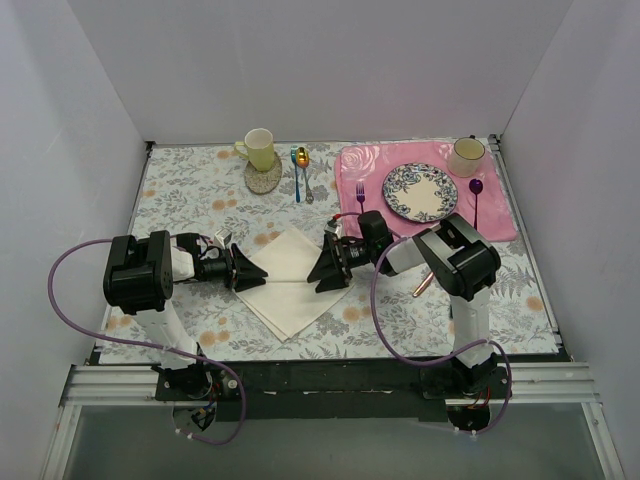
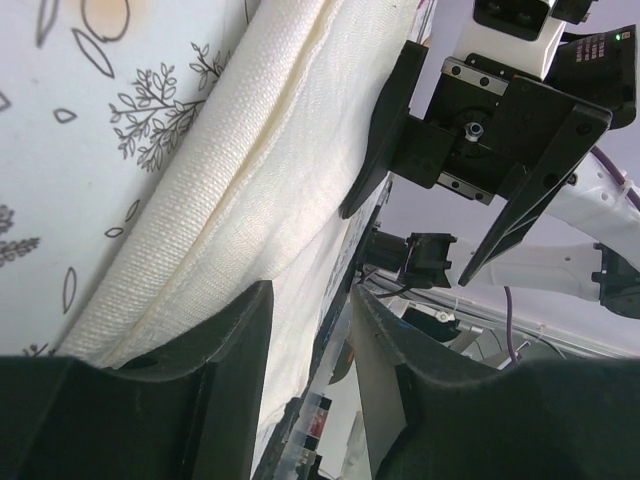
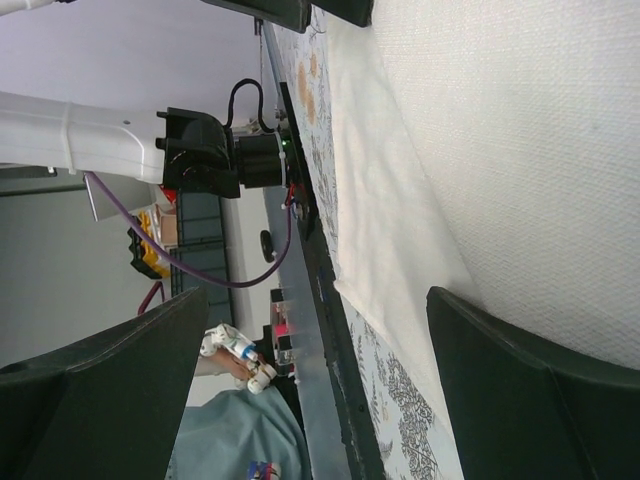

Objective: Fold the napkin into a case and place the utensils inside
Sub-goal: Smooth out the upper triangle-folded napkin at the center of the board.

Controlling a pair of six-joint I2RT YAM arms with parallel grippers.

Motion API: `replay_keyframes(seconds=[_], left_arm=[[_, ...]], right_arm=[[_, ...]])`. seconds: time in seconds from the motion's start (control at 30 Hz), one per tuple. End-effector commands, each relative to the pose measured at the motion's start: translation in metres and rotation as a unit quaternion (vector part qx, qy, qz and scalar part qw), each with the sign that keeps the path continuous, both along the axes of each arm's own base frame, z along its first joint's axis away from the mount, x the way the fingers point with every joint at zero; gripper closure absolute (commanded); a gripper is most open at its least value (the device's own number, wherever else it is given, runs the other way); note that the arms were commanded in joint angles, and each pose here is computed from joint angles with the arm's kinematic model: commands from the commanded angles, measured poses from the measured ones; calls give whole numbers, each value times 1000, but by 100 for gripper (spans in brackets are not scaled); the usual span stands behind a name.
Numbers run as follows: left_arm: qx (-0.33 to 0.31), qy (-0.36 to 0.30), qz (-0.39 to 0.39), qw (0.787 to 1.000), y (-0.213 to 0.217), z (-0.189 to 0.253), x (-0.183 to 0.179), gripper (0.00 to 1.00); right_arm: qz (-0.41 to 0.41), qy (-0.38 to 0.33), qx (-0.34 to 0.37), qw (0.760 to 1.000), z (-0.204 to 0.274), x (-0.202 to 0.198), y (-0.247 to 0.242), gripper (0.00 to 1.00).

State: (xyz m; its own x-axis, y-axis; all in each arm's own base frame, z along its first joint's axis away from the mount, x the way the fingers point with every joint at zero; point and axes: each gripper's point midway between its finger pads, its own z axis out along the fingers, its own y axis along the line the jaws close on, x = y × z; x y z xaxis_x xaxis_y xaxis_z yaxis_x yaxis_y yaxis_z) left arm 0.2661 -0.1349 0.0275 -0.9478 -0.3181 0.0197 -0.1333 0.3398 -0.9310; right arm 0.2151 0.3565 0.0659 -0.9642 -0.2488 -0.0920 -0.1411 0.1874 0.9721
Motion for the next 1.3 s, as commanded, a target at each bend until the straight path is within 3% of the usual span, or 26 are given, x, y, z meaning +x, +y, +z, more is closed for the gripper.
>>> replay_keyframes(seconds=[0.0,0.23,0.37,0.47,0.5,0.57,0.6,0.7,0.93,1.27], left_arm=[[82,50,31,995,15,-43,-7,63],[81,49,31,995,16,-43,-5,64],[53,34,21,998,11,-30,-6,63],[44,12,12,999,7,-18,-6,63],[43,7,10,999,6,-16,-6,63],[41,-1,6,999,5,-12,-8,62],[37,-6,4,999,4,-9,-8,62],[39,-13,2,999,2,-6,-9,62],[50,-4,4,999,4,-14,-11,62],[52,0,2,999,5,-19,-8,64]], right_arm=[[0,10,-20,1000,-11,-6,-17,1],[-1,-3,-12,1000,-5,-2,-15,1],[1,-35,28,999,31,3,-7,4],[4,-63,56,996,62,6,-5,18],[4,-70,57,996,67,6,-6,30],[6,-93,37,995,65,6,-9,44],[7,-110,27,994,61,7,-11,56],[20,-116,-28,993,39,3,-21,70],[-3,-64,-66,996,-9,11,-35,82],[-28,-14,-119,992,-61,16,-58,88]])
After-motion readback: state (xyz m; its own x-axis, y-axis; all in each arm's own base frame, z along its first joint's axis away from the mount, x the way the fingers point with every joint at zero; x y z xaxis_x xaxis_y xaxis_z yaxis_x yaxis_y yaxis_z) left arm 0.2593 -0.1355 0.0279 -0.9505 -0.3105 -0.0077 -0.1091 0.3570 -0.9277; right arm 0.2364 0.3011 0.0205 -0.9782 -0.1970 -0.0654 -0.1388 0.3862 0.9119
